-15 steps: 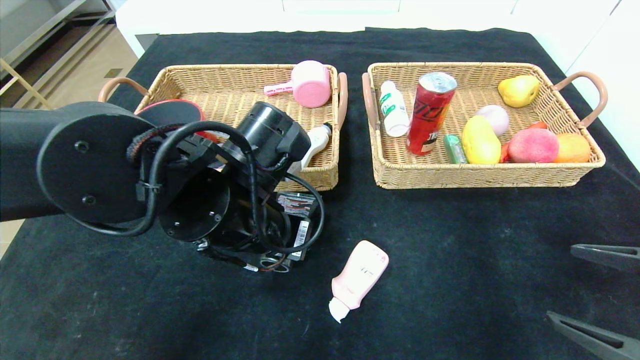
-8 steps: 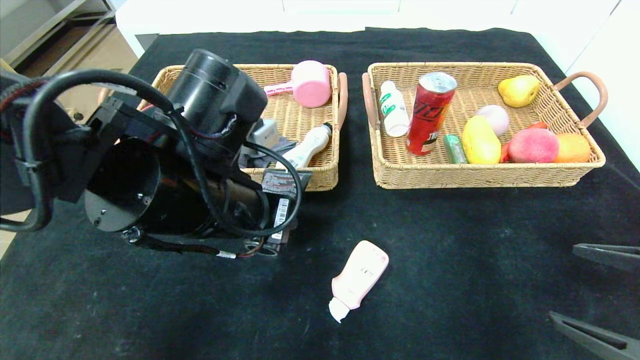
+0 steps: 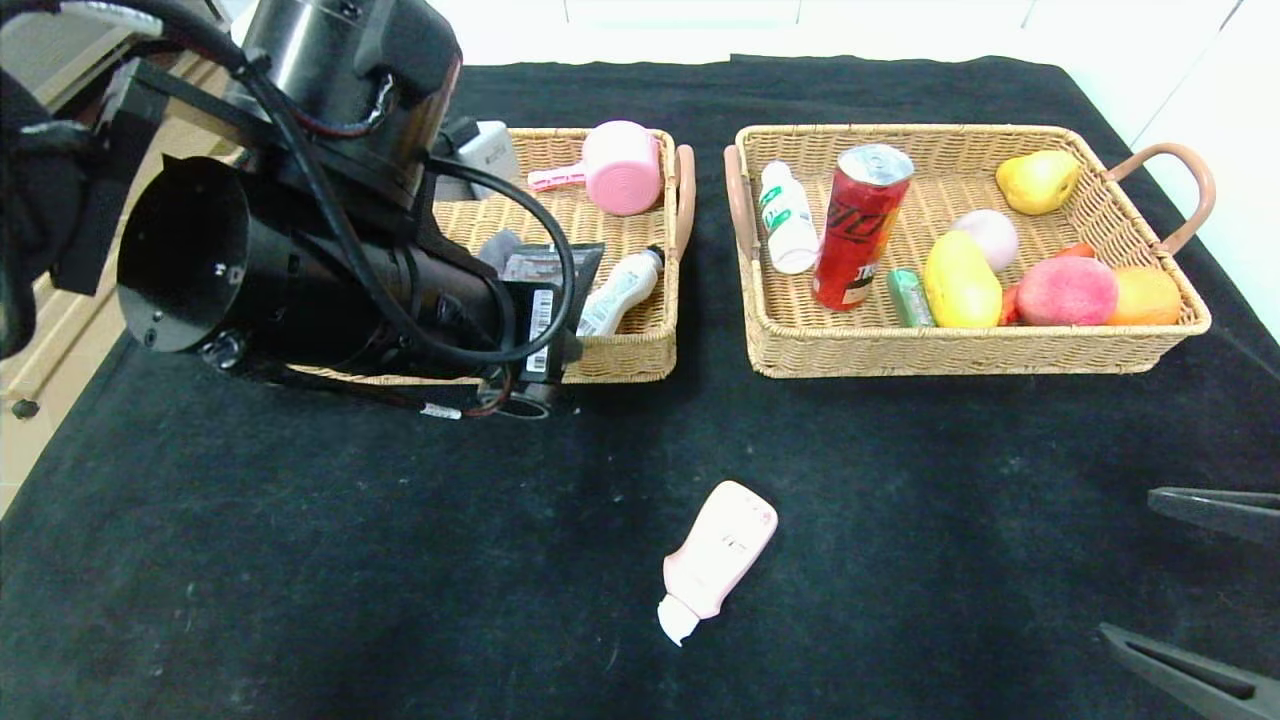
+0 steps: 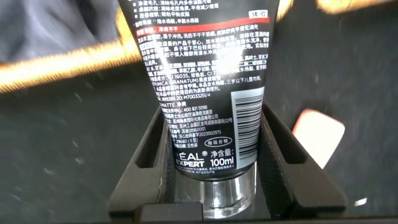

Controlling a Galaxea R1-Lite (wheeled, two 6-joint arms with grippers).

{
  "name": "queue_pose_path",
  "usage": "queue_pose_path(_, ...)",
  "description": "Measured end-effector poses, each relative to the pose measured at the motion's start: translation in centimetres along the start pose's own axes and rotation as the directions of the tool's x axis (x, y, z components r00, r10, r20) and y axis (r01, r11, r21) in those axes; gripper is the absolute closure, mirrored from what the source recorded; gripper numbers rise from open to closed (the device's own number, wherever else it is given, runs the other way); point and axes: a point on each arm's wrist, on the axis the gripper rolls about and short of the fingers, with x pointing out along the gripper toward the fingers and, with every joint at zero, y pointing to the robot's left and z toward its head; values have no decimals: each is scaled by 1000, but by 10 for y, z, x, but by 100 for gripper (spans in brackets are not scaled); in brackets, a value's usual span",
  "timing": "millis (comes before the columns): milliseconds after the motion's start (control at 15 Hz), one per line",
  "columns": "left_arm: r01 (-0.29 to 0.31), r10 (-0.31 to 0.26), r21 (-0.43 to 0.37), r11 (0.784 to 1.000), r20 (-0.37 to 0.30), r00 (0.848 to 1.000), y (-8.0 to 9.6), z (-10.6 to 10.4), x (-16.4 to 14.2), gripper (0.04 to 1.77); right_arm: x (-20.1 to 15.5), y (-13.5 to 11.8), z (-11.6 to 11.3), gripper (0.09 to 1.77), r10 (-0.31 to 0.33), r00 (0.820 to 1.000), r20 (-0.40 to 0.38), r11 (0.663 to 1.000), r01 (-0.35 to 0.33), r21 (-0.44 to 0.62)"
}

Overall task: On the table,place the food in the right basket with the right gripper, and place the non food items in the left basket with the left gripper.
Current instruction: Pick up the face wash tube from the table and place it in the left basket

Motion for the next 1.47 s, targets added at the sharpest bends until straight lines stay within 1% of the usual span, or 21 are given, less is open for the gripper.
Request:
queue_pose_path(200, -8, 9, -24, 1000, 70, 998, 4, 23, 2, 101, 1, 0, -1, 15, 1, 1000, -4, 1000, -1, 2)
queue_pose_path(400, -28, 31, -30, 999, 101, 994, 7, 38, 16, 101, 1, 0, -1, 15, -1, 1000, -4, 1000, 1, 2)
queue_pose_path(533, -42, 43, -17, 999, 126, 991, 10, 46, 27, 101, 0, 0, -1, 15, -2, 1000, -4, 1000, 2, 3)
queue_pose_path(733, -54, 60, -34, 998, 218, 974, 17, 61, 47, 101, 0, 0, -1, 15, -4, 1000, -3, 1000, 4, 1)
queue_pose_path(800, -56, 65, -42, 998, 244, 968, 18, 64, 53, 101, 0, -1, -1, 15, -5, 1000, -3, 1000, 5, 1)
queue_pose_path(933, -61, 72, -48, 997, 262, 962, 20, 65, 64, 101, 0, -1, 0, 15, -5, 1000, -2, 1000, 5, 1)
queue_pose_path(1133, -59, 74, -55, 997, 328, 942, 19, 71, 74, 101, 0, -1, 0, 15, -5, 1000, -2, 1000, 5, 1)
queue_pose_path(1200, -65, 79, -54, 996, 331, 940, 19, 71, 78, 101, 0, -1, -1, 15, -6, 1000, -2, 1000, 6, 1)
queue_pose_path(1467, -69, 81, -50, 996, 322, 943, 19, 69, 85, 102, 0, -1, 0, 15, -6, 1000, -2, 1000, 6, 1)
